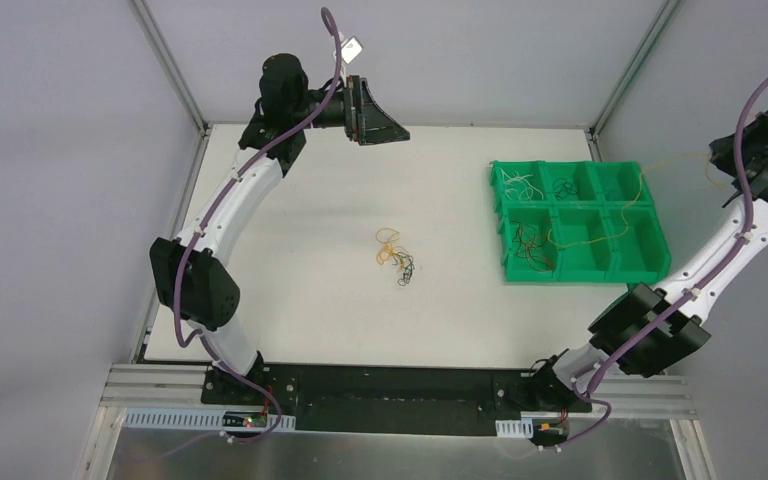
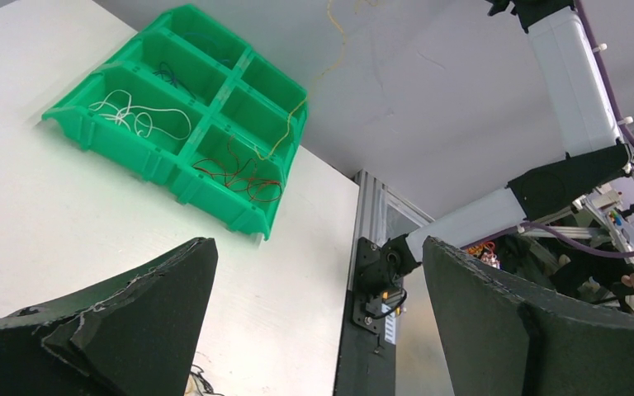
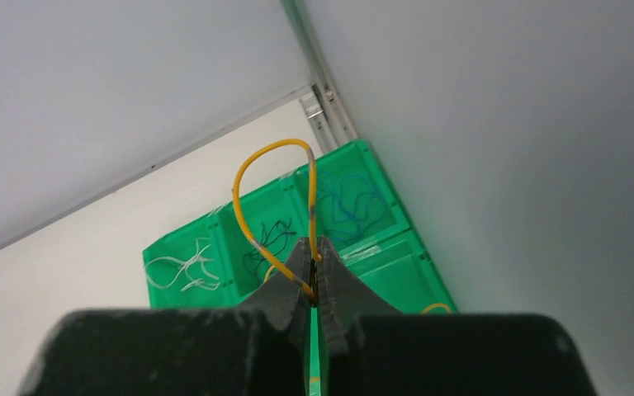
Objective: Untangle the cables
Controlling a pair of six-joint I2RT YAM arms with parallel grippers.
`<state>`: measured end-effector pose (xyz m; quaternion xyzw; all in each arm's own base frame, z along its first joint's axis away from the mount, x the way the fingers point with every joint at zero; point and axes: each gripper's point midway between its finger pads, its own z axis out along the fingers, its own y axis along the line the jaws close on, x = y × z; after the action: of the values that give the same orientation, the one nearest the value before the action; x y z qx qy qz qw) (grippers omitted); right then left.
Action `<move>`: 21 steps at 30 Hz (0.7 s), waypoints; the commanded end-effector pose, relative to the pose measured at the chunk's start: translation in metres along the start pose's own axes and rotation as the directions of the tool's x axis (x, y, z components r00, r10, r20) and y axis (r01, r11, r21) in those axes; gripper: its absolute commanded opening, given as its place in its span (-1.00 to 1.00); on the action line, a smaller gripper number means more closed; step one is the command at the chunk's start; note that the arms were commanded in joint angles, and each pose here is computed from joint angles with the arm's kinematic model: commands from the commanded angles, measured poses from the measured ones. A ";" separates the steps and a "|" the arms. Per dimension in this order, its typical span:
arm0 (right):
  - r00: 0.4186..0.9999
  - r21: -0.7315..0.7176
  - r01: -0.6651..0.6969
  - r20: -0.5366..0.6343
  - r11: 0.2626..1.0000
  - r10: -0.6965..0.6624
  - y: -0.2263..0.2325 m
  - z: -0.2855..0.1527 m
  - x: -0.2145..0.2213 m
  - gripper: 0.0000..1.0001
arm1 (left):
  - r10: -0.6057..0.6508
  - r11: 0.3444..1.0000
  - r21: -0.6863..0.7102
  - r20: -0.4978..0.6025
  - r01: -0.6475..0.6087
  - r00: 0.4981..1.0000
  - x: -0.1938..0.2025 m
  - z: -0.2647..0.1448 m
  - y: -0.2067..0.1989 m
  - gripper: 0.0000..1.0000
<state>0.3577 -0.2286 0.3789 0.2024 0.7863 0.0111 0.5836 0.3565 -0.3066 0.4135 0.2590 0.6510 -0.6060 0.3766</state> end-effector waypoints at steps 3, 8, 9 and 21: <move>0.993 0.052 0.062 0.098 0.997 -0.067 -0.022 -0.013 -0.046 -1.00 | 0.013 1.000 0.018 0.024 -0.014 1.000 -0.007 0.004 0.006 1.00; 0.998 0.012 0.036 0.044 0.999 -0.036 -0.014 -0.006 -0.024 -1.00 | -0.006 1.000 0.025 0.025 0.005 1.000 -0.009 0.008 0.011 0.99; 0.999 0.008 0.033 0.035 0.999 -0.034 -0.013 -0.004 -0.019 -1.00 | -0.010 1.000 0.025 0.025 0.009 1.000 -0.009 0.008 0.011 0.99; 0.989 -0.067 -0.001 -0.147 0.998 -0.008 0.031 0.025 0.074 -1.00 | -0.027 0.999 0.020 0.023 0.027 0.999 -0.006 0.006 0.015 0.99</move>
<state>0.3713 -0.2079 0.3094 0.2012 0.8271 0.0427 0.5230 0.3765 -0.3145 0.3905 0.2310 0.6654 -0.6186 0.3481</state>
